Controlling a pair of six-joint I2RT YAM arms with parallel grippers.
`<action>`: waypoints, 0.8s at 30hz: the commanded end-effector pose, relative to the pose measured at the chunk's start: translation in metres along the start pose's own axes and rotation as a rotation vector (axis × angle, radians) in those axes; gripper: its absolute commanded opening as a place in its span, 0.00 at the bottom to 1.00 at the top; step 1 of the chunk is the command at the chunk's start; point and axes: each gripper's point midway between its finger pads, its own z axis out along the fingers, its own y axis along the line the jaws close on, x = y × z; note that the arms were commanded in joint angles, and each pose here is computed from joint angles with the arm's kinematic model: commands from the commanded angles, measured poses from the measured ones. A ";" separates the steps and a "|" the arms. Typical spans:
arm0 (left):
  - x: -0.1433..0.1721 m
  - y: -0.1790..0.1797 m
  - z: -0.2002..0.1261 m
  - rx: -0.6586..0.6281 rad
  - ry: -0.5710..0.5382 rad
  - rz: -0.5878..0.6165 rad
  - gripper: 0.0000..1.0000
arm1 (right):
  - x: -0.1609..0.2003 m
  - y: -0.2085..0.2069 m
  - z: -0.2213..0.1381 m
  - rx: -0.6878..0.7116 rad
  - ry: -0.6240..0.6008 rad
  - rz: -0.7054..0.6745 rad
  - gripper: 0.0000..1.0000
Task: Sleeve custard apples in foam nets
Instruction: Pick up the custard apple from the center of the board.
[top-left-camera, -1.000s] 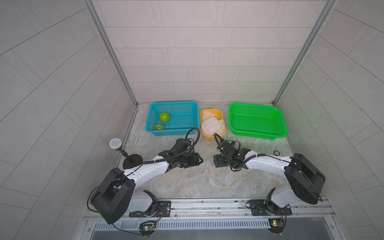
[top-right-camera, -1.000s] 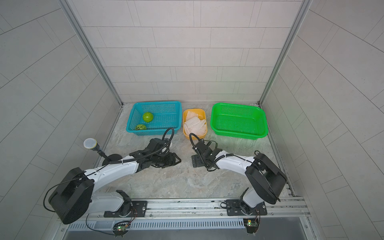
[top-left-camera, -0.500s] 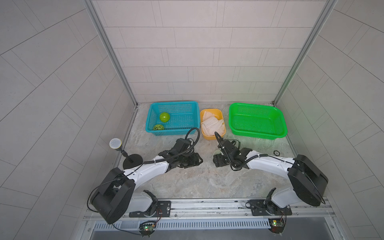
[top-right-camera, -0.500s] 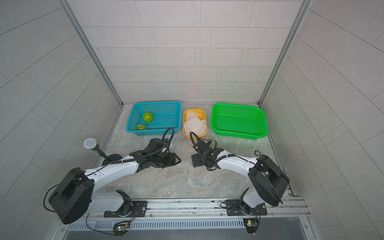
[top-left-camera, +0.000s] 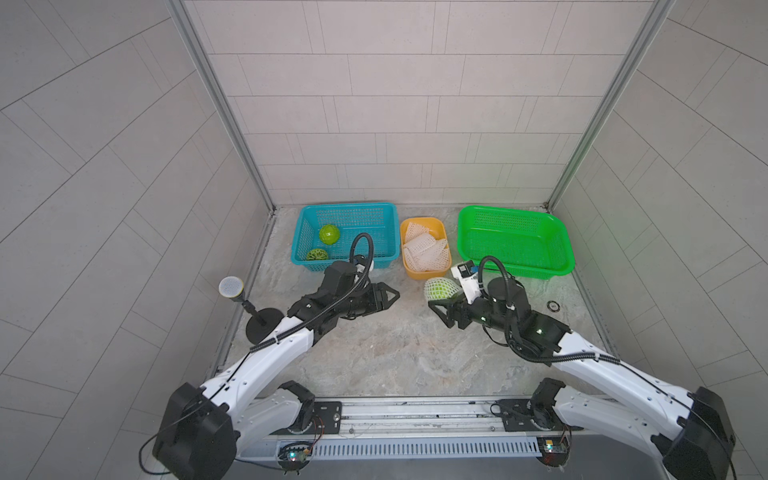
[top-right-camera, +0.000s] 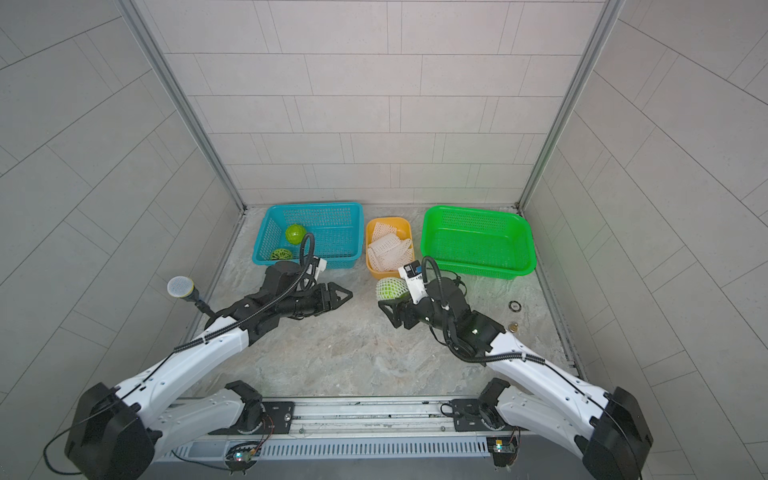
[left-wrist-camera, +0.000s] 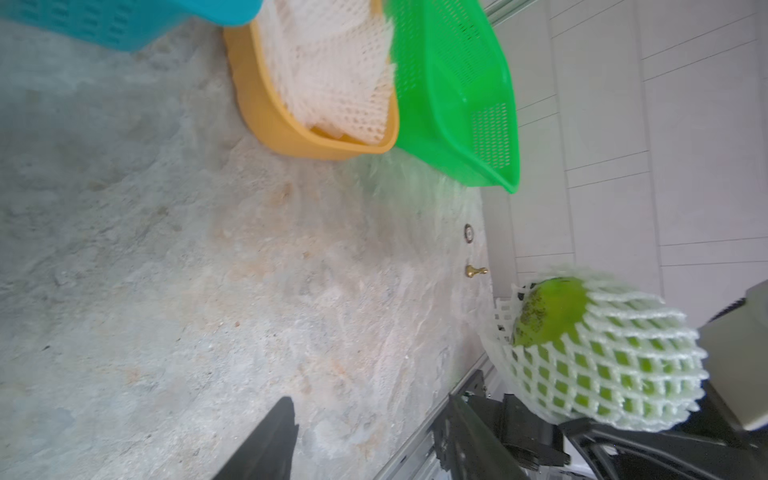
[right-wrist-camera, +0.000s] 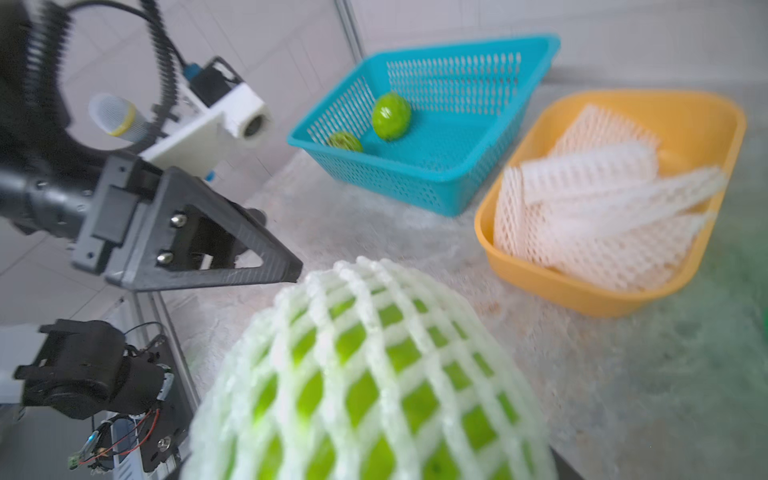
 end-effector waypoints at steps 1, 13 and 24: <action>-0.012 -0.034 -0.019 0.107 -0.017 0.039 0.62 | -0.017 0.016 -0.018 -0.072 -0.117 -0.158 0.82; -0.010 -0.115 -0.045 0.528 0.064 0.081 0.60 | -0.024 0.046 -0.045 -0.123 -0.259 -0.410 0.81; 0.009 -0.137 -0.048 0.620 0.162 0.109 0.61 | -0.024 0.057 -0.042 -0.138 -0.245 -0.451 0.81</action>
